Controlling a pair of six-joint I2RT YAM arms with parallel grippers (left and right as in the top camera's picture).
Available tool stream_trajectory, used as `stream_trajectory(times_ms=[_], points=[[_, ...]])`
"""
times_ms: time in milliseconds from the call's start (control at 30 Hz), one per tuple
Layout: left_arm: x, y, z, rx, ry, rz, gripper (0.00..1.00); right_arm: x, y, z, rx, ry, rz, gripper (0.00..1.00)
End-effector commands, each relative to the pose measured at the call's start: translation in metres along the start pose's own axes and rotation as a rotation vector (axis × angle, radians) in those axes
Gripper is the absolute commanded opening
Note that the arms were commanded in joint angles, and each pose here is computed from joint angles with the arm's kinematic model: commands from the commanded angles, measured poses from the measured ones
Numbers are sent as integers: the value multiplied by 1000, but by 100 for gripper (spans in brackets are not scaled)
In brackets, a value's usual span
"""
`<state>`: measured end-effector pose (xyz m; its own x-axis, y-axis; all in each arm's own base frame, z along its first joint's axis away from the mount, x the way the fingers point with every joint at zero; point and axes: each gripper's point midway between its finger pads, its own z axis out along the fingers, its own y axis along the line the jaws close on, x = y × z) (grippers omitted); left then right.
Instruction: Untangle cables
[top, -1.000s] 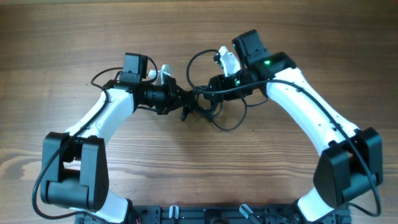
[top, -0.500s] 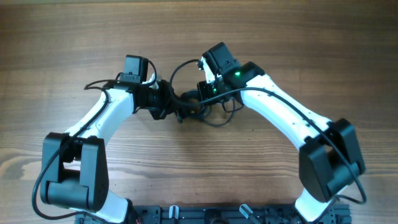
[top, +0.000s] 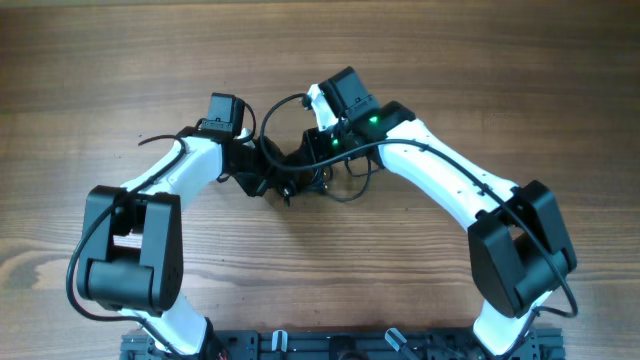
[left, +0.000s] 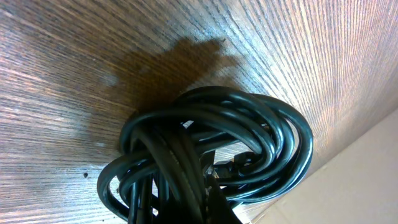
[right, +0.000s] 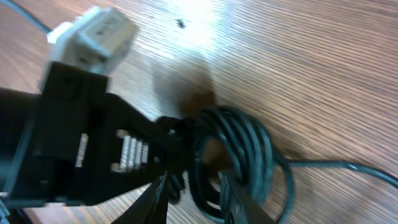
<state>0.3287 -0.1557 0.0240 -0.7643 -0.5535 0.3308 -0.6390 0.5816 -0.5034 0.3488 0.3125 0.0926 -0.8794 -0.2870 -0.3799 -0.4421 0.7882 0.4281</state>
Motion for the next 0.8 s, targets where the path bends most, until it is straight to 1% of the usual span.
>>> stream_trajectory(times_ms=[0, 67, 233, 333, 500, 600, 633, 767], points=[[-3, 24, 15, -79, 2, -48, 4, 11, 5, 14, 18, 29, -35, 28], [-3, 24, 15, -79, 2, -47, 4, 14, 2, 20, 34, 39, -33, 27], [-1, 27, 14, -89, 9, -45, 4, 34, -16, 49, 67, 120, 64, 23], [0, 28, 14, -91, 17, -24, 4, 41, -24, 59, 83, 144, 87, 23], [2, 30, 14, -99, 23, -7, 4, 30, -20, 53, 75, 111, 74, 22], [2, 30, 14, -101, 25, -8, 4, 15, -9, 33, 57, 59, 20, 25], [2, 30, 14, -101, 25, -8, 4, 12, -9, 29, 62, 47, 0, 27], [3, 31, 14, -103, 27, -10, 4, 9, -20, 28, 126, 30, -35, 28]])
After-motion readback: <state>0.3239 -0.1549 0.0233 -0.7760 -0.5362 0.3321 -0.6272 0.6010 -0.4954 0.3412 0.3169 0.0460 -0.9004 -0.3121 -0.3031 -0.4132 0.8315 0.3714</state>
